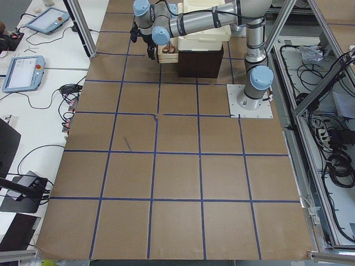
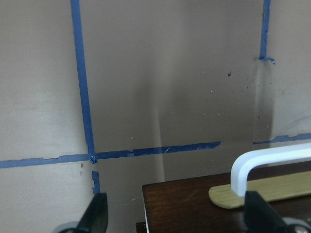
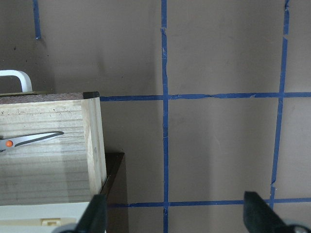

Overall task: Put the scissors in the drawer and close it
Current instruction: 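Push the drawer front away from the robot with the left gripper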

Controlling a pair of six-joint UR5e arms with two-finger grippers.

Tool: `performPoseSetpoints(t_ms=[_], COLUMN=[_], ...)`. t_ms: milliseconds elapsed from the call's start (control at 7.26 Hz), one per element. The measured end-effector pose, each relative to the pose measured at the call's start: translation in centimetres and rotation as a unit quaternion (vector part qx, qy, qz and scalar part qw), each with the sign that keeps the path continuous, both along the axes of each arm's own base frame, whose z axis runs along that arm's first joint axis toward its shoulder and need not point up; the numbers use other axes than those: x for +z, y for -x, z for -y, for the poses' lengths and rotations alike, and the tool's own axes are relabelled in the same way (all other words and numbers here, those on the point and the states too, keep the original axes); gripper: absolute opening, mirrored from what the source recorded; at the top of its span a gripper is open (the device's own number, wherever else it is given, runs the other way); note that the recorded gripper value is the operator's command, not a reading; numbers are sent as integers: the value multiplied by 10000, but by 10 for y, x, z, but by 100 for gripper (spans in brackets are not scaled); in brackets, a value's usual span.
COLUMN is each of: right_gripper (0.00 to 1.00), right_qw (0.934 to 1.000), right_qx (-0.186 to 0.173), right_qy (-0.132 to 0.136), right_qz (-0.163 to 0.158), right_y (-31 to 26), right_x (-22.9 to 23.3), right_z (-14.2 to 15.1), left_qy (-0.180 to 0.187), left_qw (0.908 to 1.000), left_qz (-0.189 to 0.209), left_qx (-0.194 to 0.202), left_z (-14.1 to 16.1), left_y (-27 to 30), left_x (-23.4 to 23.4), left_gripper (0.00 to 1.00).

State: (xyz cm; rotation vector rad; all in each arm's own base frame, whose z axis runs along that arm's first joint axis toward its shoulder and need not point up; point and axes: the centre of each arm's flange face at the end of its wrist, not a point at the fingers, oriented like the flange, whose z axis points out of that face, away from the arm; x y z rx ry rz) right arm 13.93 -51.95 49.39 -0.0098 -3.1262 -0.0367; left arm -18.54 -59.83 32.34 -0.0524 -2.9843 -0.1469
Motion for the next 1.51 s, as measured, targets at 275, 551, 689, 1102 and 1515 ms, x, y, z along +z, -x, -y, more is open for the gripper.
performPoseSetpoints(t_ms=[275, 551, 689, 1102, 1515], right_gripper=[100, 100, 100, 100, 100], right_qw=[10000, 10000, 10000, 10000, 10000], right_qx=[7, 60, 75, 84, 84], right_qy=[-1, -10, -11, -10, -15], right_qz=[-2, -1, 0, 0, 3], right_y=[0, 0, 0, 0, 0], right_x=[0, -1, -1, -1, -1], right_z=[0, 0, 0, 0, 0], left_qy=[-92, -131, -149, -250, -386], left_qw=[10000, 9999, 9999, 9997, 9992], left_qz=[-1, 2, 10, 52, 92], left_qx=[-23, -12, -17, 23, 32], left_z=[-5, -12, -15, -26, -36], left_y=[1, 5, 10, 32, 44], left_x=[-8, -6, -5, -4, -2], left_gripper=[100, 100, 100, 100, 100])
